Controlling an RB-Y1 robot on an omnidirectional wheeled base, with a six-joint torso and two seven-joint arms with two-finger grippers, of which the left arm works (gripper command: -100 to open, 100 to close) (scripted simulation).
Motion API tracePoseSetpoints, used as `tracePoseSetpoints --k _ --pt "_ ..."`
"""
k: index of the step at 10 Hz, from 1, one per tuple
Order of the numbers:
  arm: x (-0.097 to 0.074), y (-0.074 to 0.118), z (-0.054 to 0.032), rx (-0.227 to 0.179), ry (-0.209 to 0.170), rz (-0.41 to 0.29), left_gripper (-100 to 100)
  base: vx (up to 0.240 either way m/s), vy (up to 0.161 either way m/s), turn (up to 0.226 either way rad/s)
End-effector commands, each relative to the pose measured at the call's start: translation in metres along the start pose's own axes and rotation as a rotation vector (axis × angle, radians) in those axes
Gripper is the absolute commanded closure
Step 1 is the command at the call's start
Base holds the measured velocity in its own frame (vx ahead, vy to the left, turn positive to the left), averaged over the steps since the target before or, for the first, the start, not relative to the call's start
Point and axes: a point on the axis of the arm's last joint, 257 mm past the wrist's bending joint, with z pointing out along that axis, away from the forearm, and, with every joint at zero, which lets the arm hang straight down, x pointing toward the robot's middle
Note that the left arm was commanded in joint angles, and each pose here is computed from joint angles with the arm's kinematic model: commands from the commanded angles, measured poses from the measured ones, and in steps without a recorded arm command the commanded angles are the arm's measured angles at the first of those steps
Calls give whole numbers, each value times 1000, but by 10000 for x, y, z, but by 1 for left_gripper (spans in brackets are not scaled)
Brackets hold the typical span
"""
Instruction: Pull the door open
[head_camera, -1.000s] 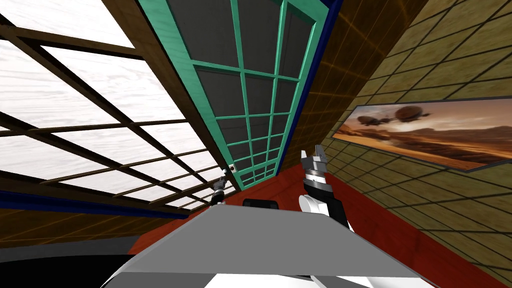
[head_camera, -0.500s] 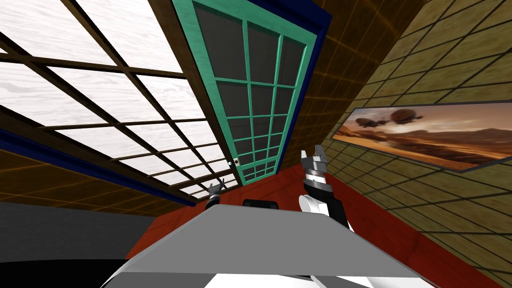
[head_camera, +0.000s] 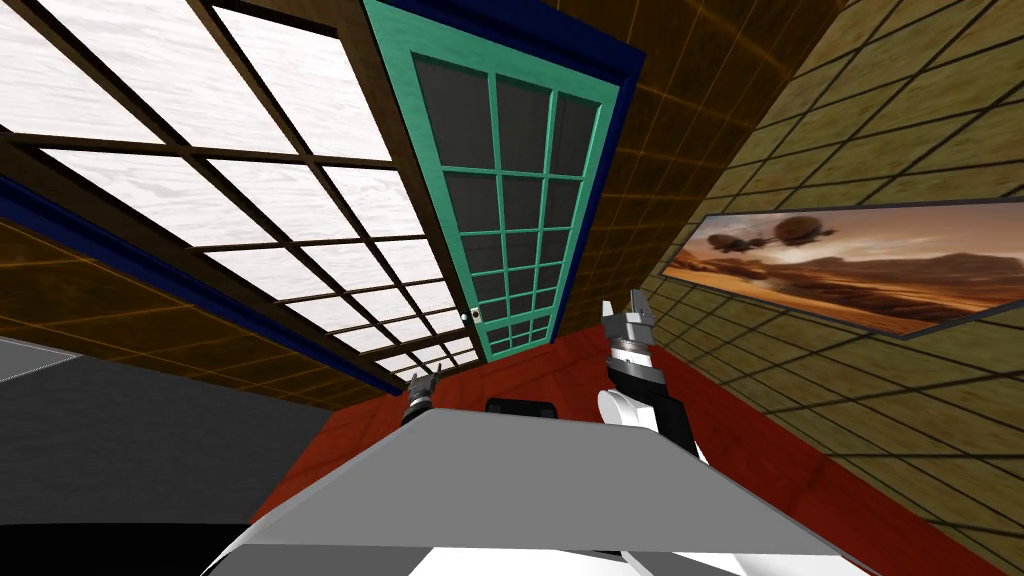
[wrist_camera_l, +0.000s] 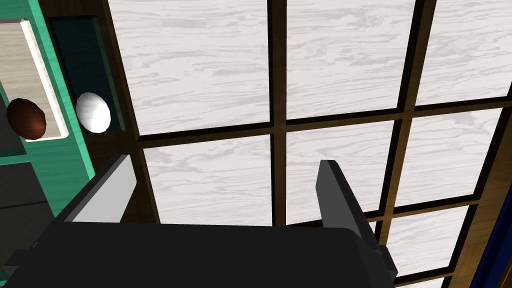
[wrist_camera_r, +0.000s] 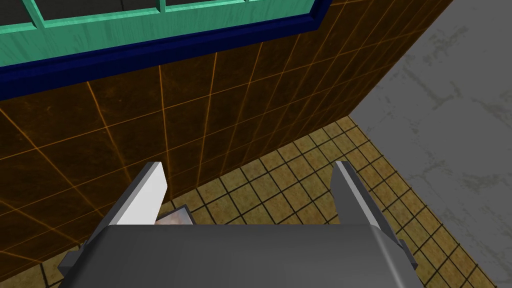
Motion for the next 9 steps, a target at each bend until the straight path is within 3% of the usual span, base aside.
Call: tracePoseSetpoints --k 1,2,4,7,9 --pt "-24 51 12 1 -6 14 -100 -164 -55 15" --pt "-197 -174 144 37 -49 9 -100 -122 -80 -83" --pt "-289 -352 209 59 -72 -5 -100 11 -59 -98" --pt "-500 -772 329 102 -122 -46 -100 159 0 -90" --pt "-612 -941 385 119 -145 -64 -100 178 35 -87"
